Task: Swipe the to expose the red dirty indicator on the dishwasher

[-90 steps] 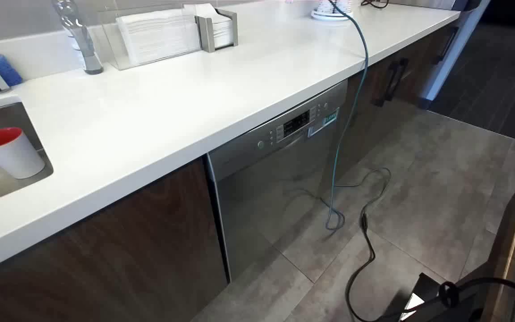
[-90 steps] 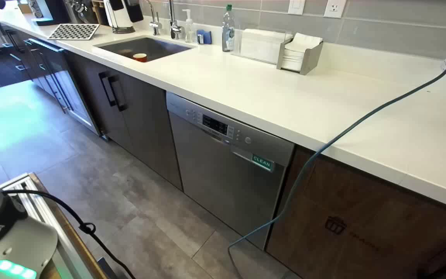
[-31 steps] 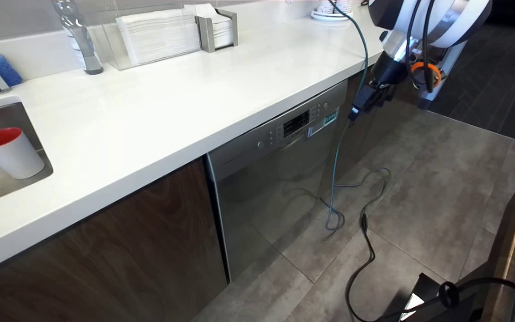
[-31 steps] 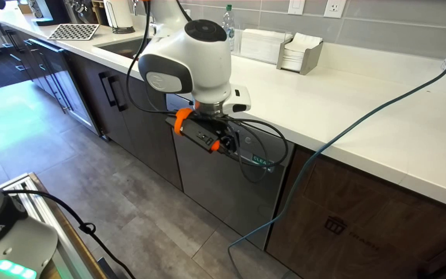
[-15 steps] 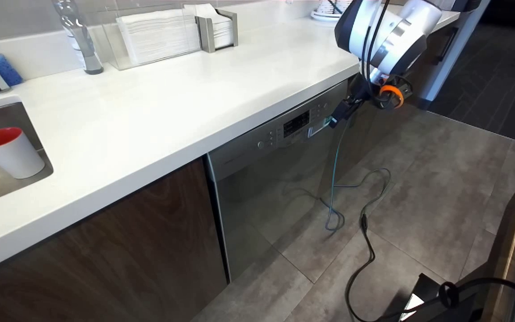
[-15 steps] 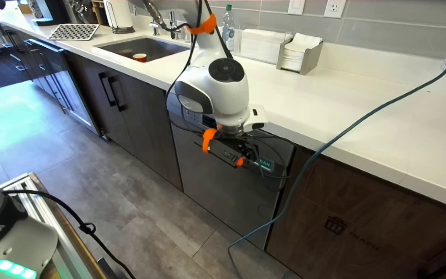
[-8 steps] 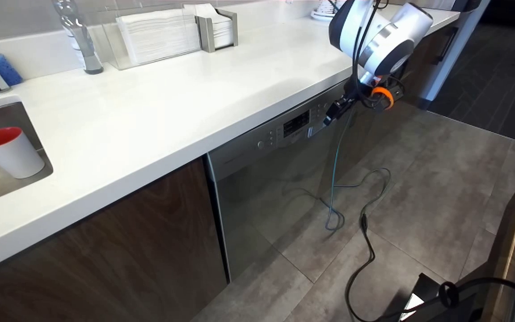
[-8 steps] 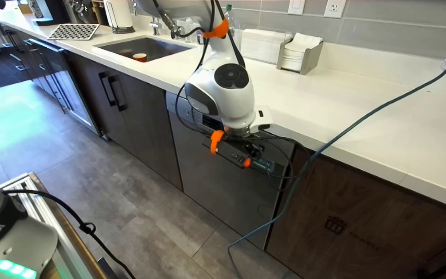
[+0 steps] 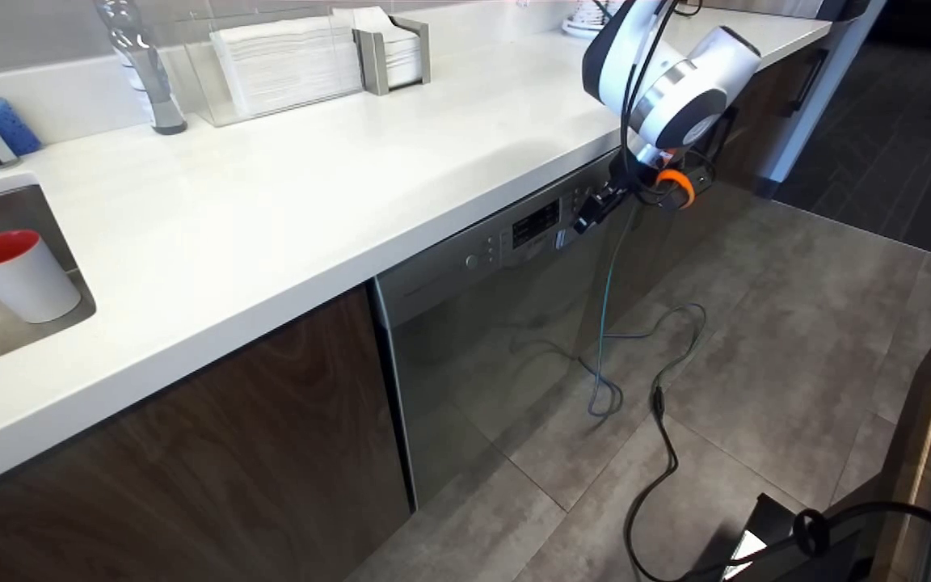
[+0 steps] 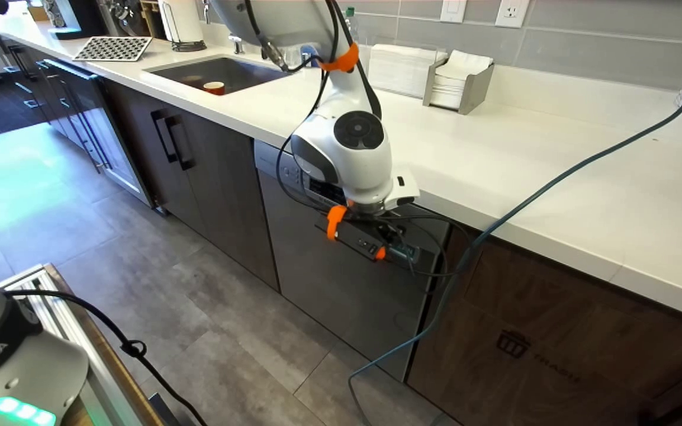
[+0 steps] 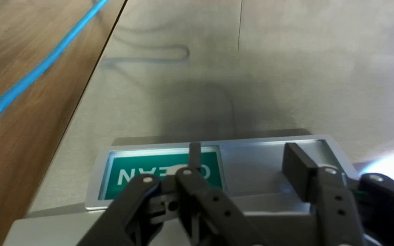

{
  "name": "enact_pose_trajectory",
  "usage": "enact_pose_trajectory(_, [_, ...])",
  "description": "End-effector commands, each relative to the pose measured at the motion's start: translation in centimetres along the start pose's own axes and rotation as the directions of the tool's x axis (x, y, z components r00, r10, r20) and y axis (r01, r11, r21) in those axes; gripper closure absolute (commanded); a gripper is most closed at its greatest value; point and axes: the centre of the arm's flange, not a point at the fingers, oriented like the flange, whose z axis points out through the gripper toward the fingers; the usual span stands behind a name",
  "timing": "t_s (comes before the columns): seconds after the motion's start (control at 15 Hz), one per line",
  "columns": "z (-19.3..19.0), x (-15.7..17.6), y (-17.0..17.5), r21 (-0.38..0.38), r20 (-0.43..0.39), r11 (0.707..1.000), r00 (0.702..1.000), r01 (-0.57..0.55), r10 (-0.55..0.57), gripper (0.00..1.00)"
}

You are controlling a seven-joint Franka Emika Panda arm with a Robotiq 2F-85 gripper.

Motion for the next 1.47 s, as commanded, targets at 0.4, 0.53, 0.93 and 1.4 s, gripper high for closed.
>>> enact_pose_trajectory(0.4, [1.9,-0.3,0.4,-0.051,-0.025,0.999,1.0,-0.005,0.004,1.0])
enact_pose_trajectory(0.53, [1.8,-0.3,0.5,-0.064,-0.025,0.998,1.0,-0.003,0.001,1.0])
enact_pose_trajectory(0.93, [2.1,0.3,0.4,-0.076,-0.028,0.997,1.0,0.005,-0.007,1.0])
enact_pose_trajectory(1.4, [1.4,0.7,1.4,-0.119,-0.036,0.993,0.999,-0.003,-0.002,1.0])
